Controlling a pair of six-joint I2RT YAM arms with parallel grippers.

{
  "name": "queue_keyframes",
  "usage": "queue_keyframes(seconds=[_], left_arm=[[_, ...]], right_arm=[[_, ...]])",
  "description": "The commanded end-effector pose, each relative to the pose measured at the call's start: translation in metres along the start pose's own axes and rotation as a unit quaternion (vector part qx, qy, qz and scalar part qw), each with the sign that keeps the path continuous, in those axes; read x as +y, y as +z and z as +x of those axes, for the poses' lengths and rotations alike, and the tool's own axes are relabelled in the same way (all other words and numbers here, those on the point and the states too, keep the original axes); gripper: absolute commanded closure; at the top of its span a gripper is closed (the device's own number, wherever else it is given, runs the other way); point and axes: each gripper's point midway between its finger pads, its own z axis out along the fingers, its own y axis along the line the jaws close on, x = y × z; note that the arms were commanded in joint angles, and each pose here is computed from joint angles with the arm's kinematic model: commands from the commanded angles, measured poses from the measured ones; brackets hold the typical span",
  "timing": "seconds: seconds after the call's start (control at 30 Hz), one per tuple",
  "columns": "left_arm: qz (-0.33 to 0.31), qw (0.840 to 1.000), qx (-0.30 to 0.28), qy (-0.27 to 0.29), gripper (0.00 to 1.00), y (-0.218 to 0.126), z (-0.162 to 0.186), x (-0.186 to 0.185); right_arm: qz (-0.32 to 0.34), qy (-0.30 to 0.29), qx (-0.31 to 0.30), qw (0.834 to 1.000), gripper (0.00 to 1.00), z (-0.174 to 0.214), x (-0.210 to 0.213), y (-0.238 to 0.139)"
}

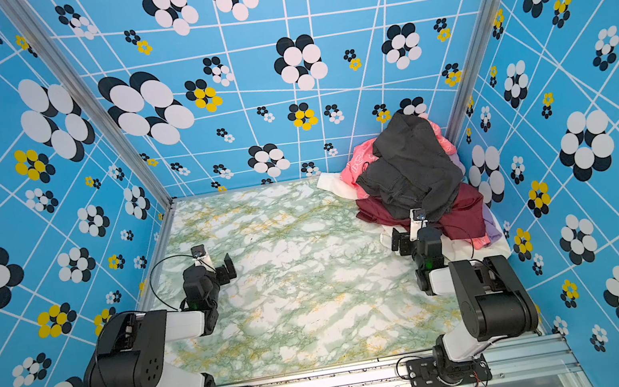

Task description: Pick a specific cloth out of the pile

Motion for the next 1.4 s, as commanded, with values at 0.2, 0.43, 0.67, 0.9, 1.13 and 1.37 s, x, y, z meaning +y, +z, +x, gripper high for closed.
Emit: queue_keyframes(seconds=[0.2, 0.43, 0.67, 0.9, 1.13, 1.37], left_arm=[[-0.009, 1.000, -0.005, -0.005, 0.01, 0.003, -0.006, 0.004], [-0.024, 1.000, -0.010, -0.011, 0.01, -0.001, -0.012, 0.010], [-0.049, 0.999, -0.004, 0.020, 0.01, -0.025, -0.057, 0.005], [-0.044, 0.998, 0.036, -0.006, 0.01, -0.064, -0.098, -0.005], [-0.008, 0.994, 0.108, 0.011, 0.00, -0.086, -0.097, -0.038], [0.043, 0.990, 0.133, 0.007, 0.01, -0.092, -0.083, -0.075]], right_arm=[[0.006, -0.001, -0.010, 1.000, 0.01, -0.009, -0.001, 0.003], [0.035, 0.007, -0.011, 0.999, 0.01, -0.018, -0.010, -0.001], [0.040, 0.015, 0.018, 0.999, 0.01, -0.062, -0.004, -0.040], [0.035, 0.030, 0.067, 0.997, 0.01, -0.112, 0.006, -0.068], [0.020, 0.008, 0.175, 0.984, 0.08, -0.145, 0.021, -0.039], [0.004, -0.029, 0.290, 0.957, 0.20, -0.130, 0.033, 0.015]])
